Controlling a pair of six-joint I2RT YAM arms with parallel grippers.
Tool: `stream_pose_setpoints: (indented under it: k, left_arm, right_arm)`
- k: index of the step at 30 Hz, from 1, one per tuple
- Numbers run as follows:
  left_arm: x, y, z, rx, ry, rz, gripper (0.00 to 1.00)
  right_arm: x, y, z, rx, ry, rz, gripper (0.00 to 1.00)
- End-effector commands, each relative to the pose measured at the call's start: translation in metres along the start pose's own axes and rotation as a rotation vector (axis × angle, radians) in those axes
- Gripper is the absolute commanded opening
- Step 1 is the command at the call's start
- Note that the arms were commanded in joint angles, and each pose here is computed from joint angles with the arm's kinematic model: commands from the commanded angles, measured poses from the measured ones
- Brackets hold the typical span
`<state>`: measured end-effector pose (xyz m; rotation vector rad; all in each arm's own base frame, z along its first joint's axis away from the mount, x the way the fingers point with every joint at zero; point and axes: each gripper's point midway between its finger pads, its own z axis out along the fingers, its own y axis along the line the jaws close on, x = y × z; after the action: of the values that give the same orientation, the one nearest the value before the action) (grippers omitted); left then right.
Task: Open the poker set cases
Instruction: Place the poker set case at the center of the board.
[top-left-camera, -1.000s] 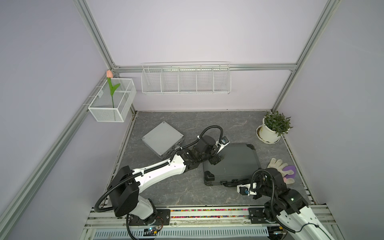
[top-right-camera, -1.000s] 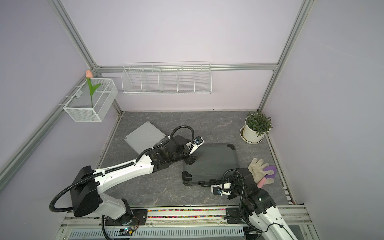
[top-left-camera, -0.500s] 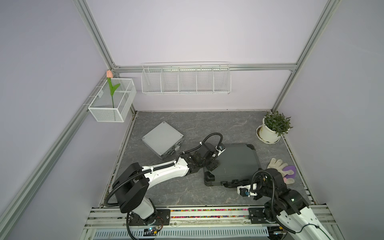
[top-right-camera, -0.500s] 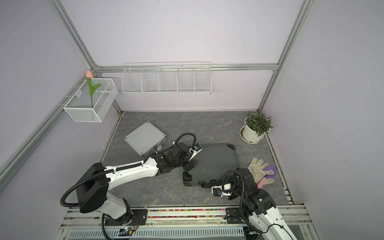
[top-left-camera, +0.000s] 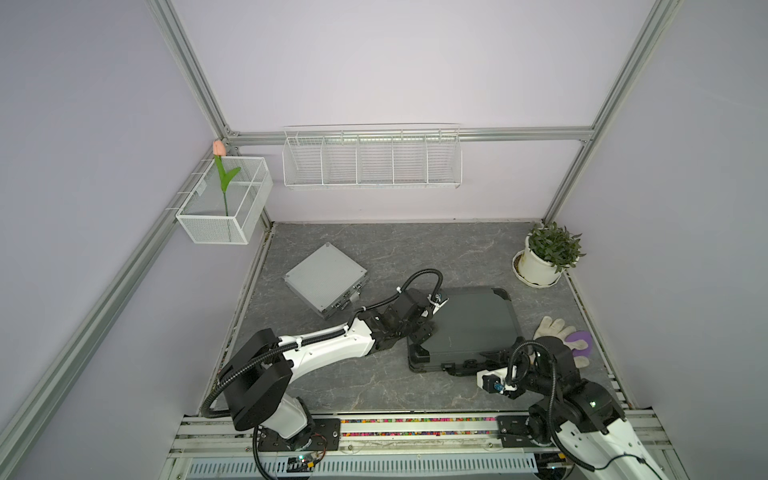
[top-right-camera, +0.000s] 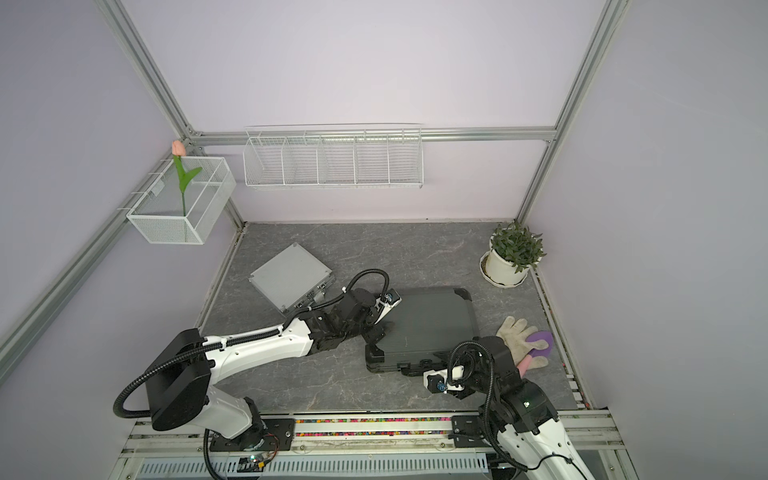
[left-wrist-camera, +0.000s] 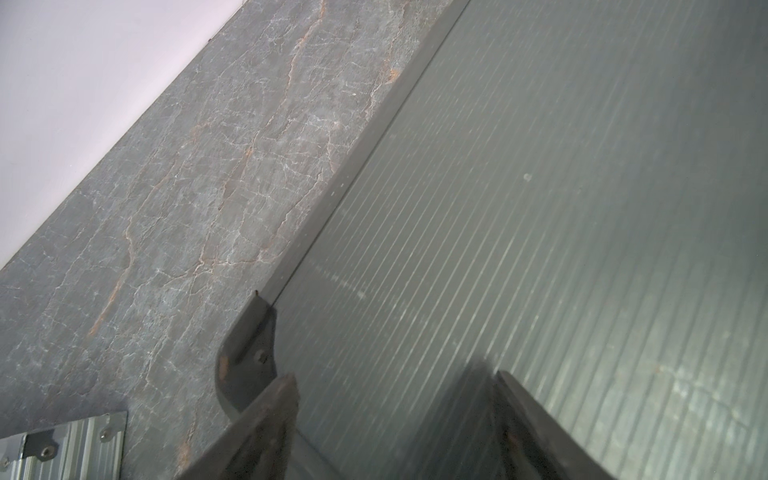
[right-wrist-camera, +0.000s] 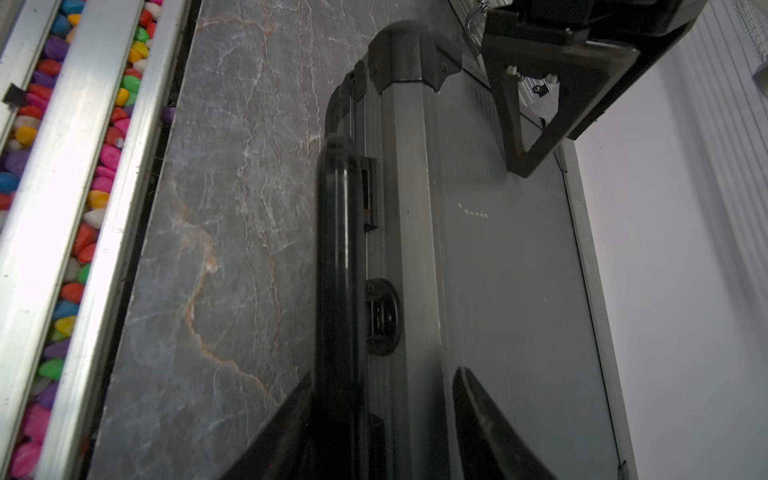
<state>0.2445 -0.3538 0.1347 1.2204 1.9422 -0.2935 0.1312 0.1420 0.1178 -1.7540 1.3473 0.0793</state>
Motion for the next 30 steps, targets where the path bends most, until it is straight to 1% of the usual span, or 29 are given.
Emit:
stream_pose_setpoints:
  k: [1, 7, 11, 22, 24, 26, 30]
  left_arm:
    - [0.003, 0.001, -0.009, -0.015, 0.001, -0.022, 0.75]
    - [0.008, 0.003, -0.019, -0.033, 0.005, -0.035, 0.75]
    - [0.015, 0.003, -0.024, -0.039, 0.010, -0.054, 0.75]
    - [0.027, -0.011, -0.029, -0.023, 0.039, -0.058, 0.75]
    - [0.028, -0.013, -0.030, -0.026, 0.047, -0.057, 0.75]
    - [0.030, -0.015, -0.031, -0.027, 0.059, -0.057, 0.76]
    - [0.037, -0.017, -0.033, -0.035, 0.087, -0.065, 0.77]
  right_arm:
    - [-0.009, -0.015, -0.004, 0.061, -0.027, 0.016, 0.53]
    - [-0.009, -0.026, -0.006, 0.110, -0.021, 0.043, 0.52]
    - [-0.006, -0.027, -0.006, 0.117, -0.006, 0.053, 0.52]
    - [-0.004, -0.034, -0.006, 0.151, 0.006, 0.067, 0.52]
    - [-0.009, -0.033, -0.009, 0.144, -0.018, 0.068, 0.53]
    - [-0.018, -0.030, -0.012, 0.125, -0.059, 0.078, 0.57]
    - [-0.039, -0.032, -0.023, 0.098, -0.145, 0.176, 0.59]
